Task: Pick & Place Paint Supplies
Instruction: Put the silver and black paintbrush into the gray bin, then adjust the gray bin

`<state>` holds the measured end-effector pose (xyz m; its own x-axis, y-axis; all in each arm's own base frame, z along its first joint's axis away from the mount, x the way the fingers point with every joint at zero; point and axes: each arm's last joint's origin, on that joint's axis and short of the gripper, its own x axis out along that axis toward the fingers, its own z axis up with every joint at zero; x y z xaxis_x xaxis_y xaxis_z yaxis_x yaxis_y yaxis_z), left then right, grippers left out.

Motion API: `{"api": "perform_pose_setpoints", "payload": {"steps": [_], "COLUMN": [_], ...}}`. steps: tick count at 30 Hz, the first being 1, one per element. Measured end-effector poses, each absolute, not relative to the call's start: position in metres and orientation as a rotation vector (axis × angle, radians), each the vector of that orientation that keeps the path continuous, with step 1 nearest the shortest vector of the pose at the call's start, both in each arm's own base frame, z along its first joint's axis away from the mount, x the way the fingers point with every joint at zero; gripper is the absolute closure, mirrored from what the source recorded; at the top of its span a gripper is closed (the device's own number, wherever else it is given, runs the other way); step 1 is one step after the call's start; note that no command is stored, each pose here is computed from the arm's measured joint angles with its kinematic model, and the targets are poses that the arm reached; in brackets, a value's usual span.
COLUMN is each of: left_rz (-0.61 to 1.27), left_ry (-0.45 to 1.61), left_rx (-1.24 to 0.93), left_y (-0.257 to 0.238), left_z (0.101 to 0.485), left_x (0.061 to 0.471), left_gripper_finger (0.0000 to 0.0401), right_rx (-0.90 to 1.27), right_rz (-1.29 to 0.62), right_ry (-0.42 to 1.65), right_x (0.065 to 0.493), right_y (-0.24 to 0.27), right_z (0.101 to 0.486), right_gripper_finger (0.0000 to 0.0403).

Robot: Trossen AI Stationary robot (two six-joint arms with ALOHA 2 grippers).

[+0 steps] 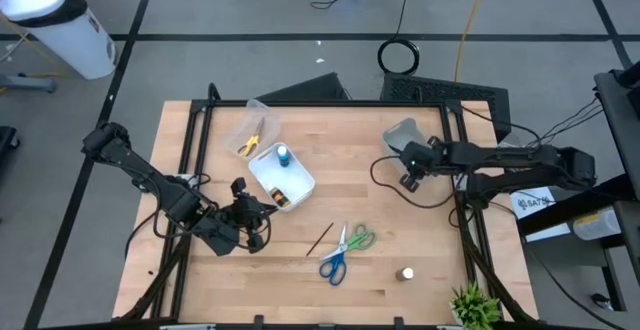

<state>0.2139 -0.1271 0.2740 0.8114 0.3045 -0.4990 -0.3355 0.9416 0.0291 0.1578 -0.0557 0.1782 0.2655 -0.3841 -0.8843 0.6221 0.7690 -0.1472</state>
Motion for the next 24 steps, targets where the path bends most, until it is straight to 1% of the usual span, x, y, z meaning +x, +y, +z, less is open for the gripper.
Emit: {"api": "perform_pose_setpoints", "payload": {"steps": [3, 6, 8, 10, 12, 14, 16, 20, 24], "left_rz": [0.346, 0.349, 0.349, 0.348, 0.336, 0.336, 0.335, 0.335, 0.335], "left_ry": [0.519, 0.518, 0.518, 0.519, 0.527, 0.527, 0.528, 0.528, 0.528], "left_rx": [-0.078, -0.086, -0.088, -0.089, -0.093, -0.093, -0.090, -0.090, -0.091], "left_y": [-0.127, -0.127, -0.127, -0.127, -0.128, -0.128, -0.128, -0.128, -0.128], "left_z": [0.274, 0.274, 0.274, 0.274, 0.274, 0.274, 0.274, 0.274, 0.274], "left_x": [0.214, 0.214, 0.214, 0.214, 0.214, 0.214, 0.214, 0.214, 0.214], "left_gripper_finger": [0.0364, 0.0364, 0.0364, 0.0364, 0.0364, 0.0364, 0.0364, 0.0364, 0.0364], "right_rx": [0.304, 0.328, 0.330, 0.360, 0.362, 0.357, 0.401, 0.507, 0.448], "right_rz": [-0.654, -0.628, -0.625, -0.658, -0.763, -0.917, -1.013, -1.058, -1.077], "right_ry": [1.037, 0.935, 0.911, 0.939, 1.014, 1.100, 1.191, 1.344, 1.366], "right_x": [0.162, 0.162, 0.157, 0.147, 0.133, 0.117, 0.104, 0.092, 0.094], "right_y": [-0.060, -0.060, -0.057, -0.054, -0.053, -0.051, -0.047, -0.042, -0.044], "right_z": [0.201, 0.227, 0.235, 0.243, 0.249, 0.248, 0.244, 0.228, 0.213], "right_gripper_finger": [0.0270, 0.0225, 0.0202, 0.0190, 0.0189, 0.0198, 0.0211, 0.0239, 0.0260]}}
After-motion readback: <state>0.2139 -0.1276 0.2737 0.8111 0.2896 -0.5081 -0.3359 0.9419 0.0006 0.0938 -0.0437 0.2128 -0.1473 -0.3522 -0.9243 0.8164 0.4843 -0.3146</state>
